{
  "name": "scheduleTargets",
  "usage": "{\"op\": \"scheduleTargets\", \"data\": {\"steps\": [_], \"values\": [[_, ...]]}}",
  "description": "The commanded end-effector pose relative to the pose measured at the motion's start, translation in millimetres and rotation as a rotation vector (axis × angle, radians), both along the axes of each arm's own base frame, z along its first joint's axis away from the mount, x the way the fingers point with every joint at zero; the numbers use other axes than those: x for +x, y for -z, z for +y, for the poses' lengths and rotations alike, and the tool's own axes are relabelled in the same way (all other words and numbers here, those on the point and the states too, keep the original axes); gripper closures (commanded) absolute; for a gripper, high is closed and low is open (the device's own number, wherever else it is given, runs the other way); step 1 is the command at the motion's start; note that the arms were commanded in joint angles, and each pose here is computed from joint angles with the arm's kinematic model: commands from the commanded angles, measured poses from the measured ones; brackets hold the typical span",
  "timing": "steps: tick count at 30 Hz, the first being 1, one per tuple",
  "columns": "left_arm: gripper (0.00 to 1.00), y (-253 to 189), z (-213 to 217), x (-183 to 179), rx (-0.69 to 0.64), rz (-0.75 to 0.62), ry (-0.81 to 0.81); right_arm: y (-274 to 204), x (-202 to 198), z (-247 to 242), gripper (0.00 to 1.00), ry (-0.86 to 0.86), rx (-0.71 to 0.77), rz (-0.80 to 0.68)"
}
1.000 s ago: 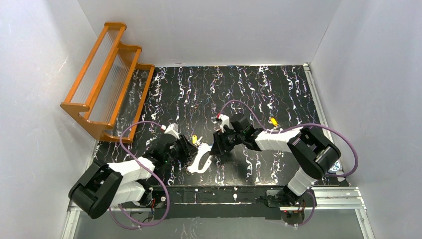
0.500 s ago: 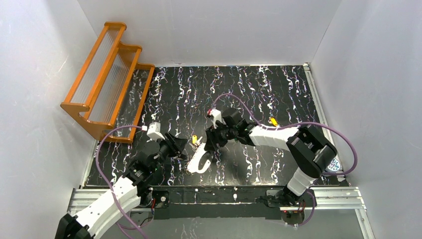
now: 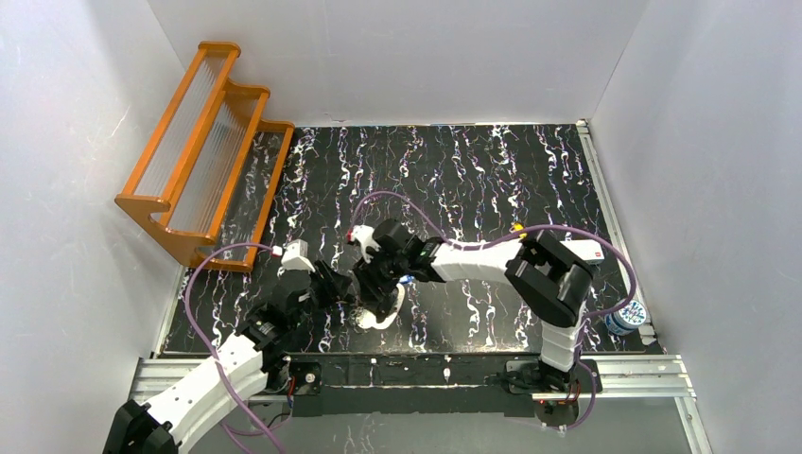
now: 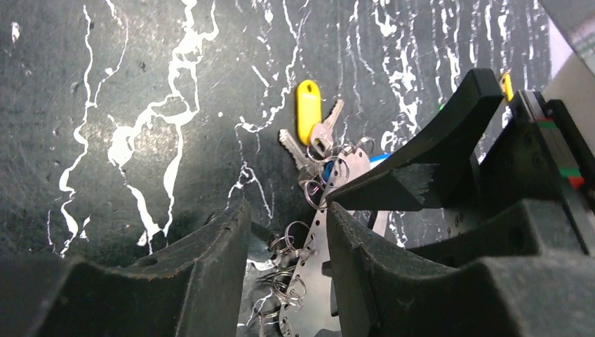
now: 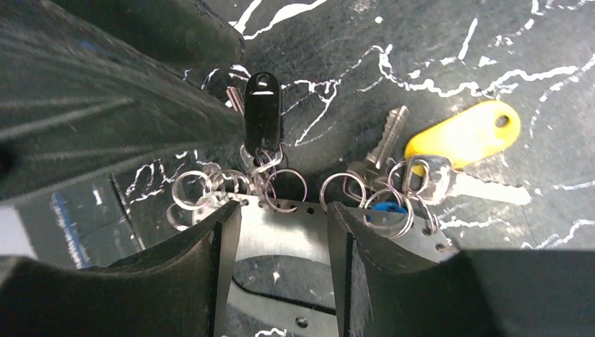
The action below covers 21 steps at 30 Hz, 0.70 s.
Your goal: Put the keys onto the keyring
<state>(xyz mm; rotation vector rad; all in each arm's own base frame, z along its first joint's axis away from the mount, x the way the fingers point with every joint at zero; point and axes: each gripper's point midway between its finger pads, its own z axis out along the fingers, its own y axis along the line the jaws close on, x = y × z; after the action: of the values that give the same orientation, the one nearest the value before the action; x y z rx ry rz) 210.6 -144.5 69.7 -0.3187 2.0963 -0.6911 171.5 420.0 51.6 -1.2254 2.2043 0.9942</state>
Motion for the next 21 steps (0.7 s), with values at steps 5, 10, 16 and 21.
{"op": "scheduleTargets", "data": {"steps": [5,10,16,21], "values": [[0.57,3.9,1.5,-1.0,0.03,0.025,0.001,21.8,18.1,10.0,0.44,0.084,-0.219,-0.249],[0.57,0.6,2.6,-0.7,0.028,0.003,0.001,17.3,29.4,5.1,0.68,0.133,-0.257,-0.308],[0.57,3.6,4.8,-3.5,0.027,0.005,-0.002,-12.0,32.5,7.9,0.56,0.162,-0.185,-0.331],[0.57,2.3,6.1,-3.2,0.026,0.002,-0.009,-28.4,27.7,11.5,0.45,0.151,-0.113,-0.29]]}}
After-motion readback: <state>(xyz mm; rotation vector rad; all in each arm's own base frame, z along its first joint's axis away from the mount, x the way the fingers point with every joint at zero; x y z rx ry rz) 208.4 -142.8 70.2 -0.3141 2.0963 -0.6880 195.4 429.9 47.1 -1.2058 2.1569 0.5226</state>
